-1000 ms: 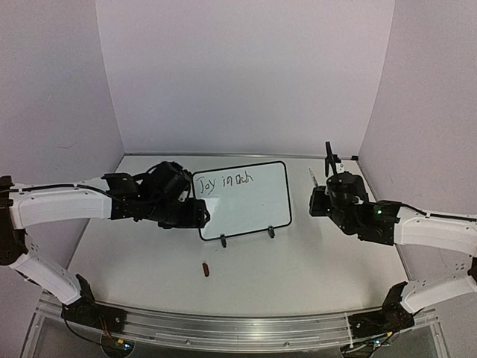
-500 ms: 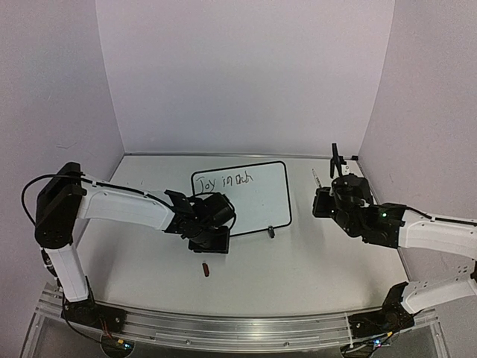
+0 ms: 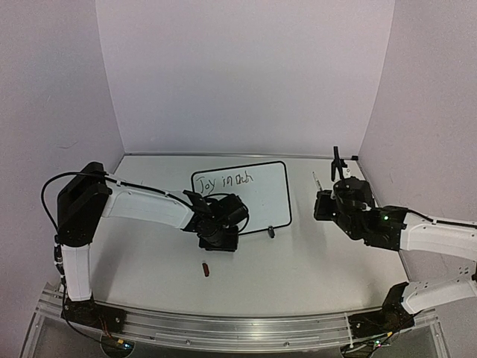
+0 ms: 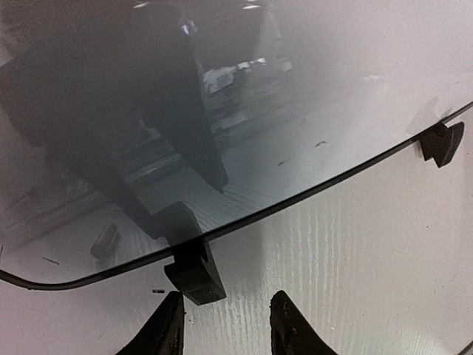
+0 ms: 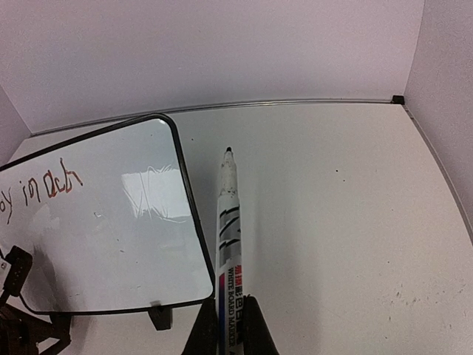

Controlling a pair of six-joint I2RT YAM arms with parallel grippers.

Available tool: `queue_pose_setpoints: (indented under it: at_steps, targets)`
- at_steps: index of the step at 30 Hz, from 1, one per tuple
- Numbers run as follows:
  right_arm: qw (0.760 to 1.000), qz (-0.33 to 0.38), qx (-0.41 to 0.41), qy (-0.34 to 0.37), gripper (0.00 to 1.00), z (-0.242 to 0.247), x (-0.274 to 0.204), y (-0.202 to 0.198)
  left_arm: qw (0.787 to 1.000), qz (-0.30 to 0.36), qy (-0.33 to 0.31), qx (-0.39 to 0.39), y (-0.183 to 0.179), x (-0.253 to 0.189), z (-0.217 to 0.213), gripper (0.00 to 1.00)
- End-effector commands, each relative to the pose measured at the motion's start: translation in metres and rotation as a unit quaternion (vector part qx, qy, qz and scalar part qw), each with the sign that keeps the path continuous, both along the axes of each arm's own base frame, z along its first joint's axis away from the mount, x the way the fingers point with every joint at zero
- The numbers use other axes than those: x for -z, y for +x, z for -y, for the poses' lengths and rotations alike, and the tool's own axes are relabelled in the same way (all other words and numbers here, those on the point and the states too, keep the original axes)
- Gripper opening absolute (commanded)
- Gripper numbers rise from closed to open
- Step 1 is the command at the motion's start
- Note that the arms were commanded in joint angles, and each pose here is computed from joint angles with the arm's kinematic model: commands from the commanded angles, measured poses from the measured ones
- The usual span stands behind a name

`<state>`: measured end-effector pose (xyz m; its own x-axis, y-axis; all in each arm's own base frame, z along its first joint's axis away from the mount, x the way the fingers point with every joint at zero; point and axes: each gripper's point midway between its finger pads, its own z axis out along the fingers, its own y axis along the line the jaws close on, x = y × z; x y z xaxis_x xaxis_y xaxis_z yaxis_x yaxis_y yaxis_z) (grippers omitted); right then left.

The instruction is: Write a sentence on the whiteboard

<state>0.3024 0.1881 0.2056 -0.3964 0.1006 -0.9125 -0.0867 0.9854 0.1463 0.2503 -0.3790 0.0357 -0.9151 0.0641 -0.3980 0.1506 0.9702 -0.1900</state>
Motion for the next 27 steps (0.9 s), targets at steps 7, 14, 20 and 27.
queue_pose_setpoints:
  at_steps: [7, 14, 20, 27]
  targets:
    - [1.0, 0.011, 0.003, 0.014, 0.0, 0.005, -0.007, -0.003, 0.999, 0.04, 0.035, -0.007, 0.015, -0.004, -0.004, 0.36]
    - [1.0, 0.01, -0.003, 0.016, 0.0, 0.003, -0.007, -0.004, 0.997, 0.057, 0.046, -0.008, 0.023, -0.003, -0.003, 0.31]
    - [1.0, 0.01, -0.006, 0.02, 0.0, 0.003, -0.008, -0.005, 0.995, 0.072, 0.062, -0.014, 0.029, -0.005, -0.007, 0.23]
    - [1.0, 0.012, -0.007, 0.021, 0.0, 0.001, -0.012, -0.004, 0.995, 0.066, 0.079, -0.013, 0.023, 0.003, -0.019, 0.12]
